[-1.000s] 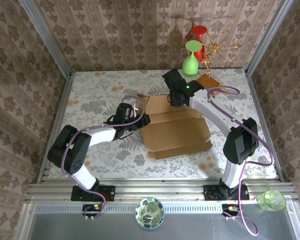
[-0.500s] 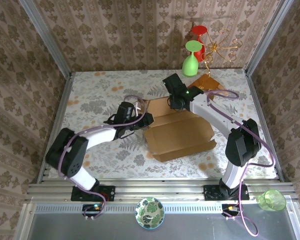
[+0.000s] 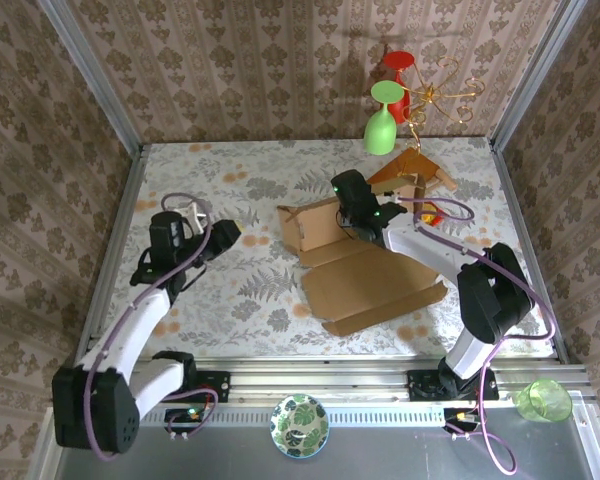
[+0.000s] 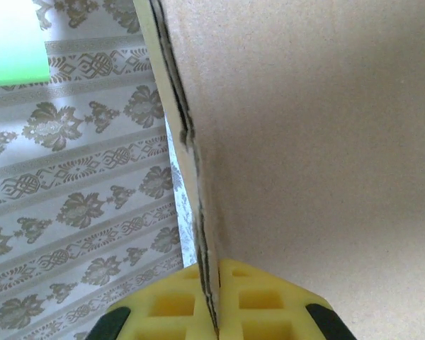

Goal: Fold the paper box

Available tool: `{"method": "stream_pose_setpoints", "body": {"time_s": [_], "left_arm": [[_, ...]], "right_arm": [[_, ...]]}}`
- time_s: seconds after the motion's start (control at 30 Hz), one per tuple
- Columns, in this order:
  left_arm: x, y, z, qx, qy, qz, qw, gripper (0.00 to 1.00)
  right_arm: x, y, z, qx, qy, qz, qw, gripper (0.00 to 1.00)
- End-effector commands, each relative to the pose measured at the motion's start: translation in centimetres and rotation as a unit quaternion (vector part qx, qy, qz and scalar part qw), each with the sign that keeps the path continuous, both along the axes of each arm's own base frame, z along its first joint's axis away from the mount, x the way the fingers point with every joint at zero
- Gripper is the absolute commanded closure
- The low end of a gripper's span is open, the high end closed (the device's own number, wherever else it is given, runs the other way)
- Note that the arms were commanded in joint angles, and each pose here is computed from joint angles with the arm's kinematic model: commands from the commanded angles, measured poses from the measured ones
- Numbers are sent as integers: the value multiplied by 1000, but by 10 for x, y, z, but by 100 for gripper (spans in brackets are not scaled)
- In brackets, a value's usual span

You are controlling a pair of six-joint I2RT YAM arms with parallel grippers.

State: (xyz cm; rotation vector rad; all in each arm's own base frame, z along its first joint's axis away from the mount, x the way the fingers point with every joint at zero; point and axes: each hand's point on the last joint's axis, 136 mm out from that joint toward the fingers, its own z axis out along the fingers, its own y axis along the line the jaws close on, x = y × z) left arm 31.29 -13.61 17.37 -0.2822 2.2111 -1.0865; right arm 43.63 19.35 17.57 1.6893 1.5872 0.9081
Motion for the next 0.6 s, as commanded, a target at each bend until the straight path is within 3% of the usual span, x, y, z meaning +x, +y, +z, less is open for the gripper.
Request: {"method": "stream_pose_setpoints", "body": {"time_s": [0.0, 0.17, 0.3, 0.4, 0.57], "left_arm": [[10, -1, -15, -1, 13, -25, 1000, 65], [38, -12, -19, -9, 4, -54, 998, 65], [48, -30, -14, -1, 3, -86, 996, 60], [38, -51, 12, 41, -23, -102, 994, 48], [-12, -81, 33, 131, -77, -121, 981, 37]], "right_arm": [[0, 0, 15, 12, -41, -1, 999, 100], [-11, -4, 20, 14, -41, 3, 999, 100], [-18, -8, 20, 26, -35, -3, 999, 100], [-21, -12, 24, 22, -28, -9, 999, 100], [-17, -20, 26, 25, -14, -23, 999, 100]]}}
